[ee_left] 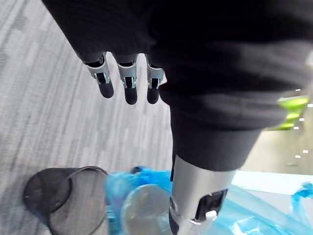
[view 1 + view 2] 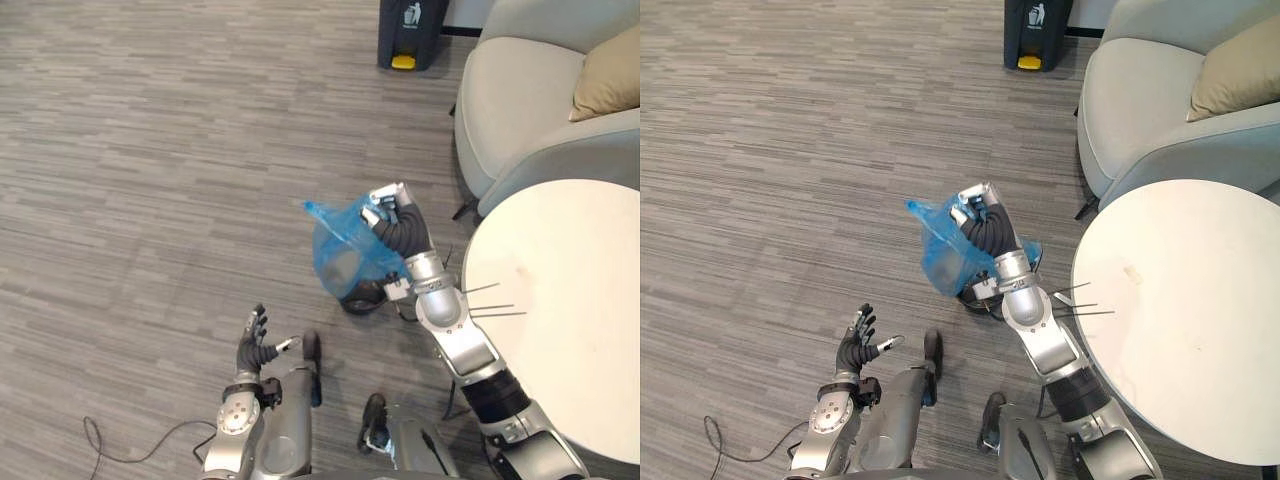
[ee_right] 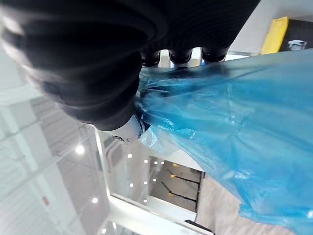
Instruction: Gather rubbish on tea table into small bin, then transfer packed bag to large trash can.
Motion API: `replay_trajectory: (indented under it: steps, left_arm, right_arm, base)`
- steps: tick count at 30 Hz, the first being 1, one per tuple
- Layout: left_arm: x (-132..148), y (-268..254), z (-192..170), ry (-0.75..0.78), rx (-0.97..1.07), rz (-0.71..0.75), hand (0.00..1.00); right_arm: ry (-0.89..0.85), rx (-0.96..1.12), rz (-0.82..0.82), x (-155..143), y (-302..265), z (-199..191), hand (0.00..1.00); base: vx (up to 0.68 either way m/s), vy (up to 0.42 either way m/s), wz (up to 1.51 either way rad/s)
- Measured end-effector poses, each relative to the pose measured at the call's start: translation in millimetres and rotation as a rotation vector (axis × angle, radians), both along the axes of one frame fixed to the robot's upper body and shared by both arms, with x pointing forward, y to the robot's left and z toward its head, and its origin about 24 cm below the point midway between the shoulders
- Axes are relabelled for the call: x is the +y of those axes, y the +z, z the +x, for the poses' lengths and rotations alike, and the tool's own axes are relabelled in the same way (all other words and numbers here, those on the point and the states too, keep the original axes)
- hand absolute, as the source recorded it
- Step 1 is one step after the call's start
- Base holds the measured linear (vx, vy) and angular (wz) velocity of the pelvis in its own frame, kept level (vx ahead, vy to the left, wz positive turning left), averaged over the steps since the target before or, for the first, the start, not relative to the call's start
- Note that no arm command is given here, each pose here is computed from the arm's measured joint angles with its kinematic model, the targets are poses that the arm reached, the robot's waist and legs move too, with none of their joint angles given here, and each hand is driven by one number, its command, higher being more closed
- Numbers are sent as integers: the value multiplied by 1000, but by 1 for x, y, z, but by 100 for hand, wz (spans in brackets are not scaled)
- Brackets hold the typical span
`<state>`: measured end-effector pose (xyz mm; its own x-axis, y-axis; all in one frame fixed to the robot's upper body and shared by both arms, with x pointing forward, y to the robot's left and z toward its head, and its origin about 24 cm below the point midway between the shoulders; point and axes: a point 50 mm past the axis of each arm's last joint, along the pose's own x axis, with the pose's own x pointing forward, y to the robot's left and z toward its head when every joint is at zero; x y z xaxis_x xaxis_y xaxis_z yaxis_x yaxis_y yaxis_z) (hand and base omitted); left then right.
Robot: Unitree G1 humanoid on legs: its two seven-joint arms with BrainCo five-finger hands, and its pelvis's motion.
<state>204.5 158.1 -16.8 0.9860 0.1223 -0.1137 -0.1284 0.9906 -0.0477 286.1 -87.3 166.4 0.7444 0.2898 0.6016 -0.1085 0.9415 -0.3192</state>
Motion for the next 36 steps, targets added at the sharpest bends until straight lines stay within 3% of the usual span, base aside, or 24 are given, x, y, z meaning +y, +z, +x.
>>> replay_trajectory:
  steps: [5, 15, 20, 24, 25, 31, 36]
  left_arm:
    - [-16, 26, 15, -103, -125, 24, 0]
    - [-42, 43, 23, -263, -212, 76, 0]
    - [-52, 41, 37, -333, -213, 170, 0]
    - [-55, 43, 47, -360, -228, 244, 0]
    - [-55, 42, 48, -362, -226, 259, 100]
    - [-50, 31, 51, -362, -180, 373, 100]
    - [-54, 33, 52, -347, -193, 384, 100]
  right_arm:
    - [7, 65, -32, 0, -10, 10, 100]
    - [207, 81, -79, 36, -6, 3, 100]
    - [440, 53, -114, 70, 0, -24, 100]
    - [543, 74, -129, 81, -2, -32, 100]
    - [574, 82, -128, 83, -2, -33, 100]
    - [735, 113, -144, 103, -1, -45, 100]
    - [795, 145, -149, 116, -6, -53, 100]
  base:
    - [-70, 53, 12]
    - [-22, 120, -17]
    - [-6, 41, -13]
    - [-3, 9, -2]
    - [-28, 22, -5]
    - [-29, 16, -7]
    - [-7, 6, -3]
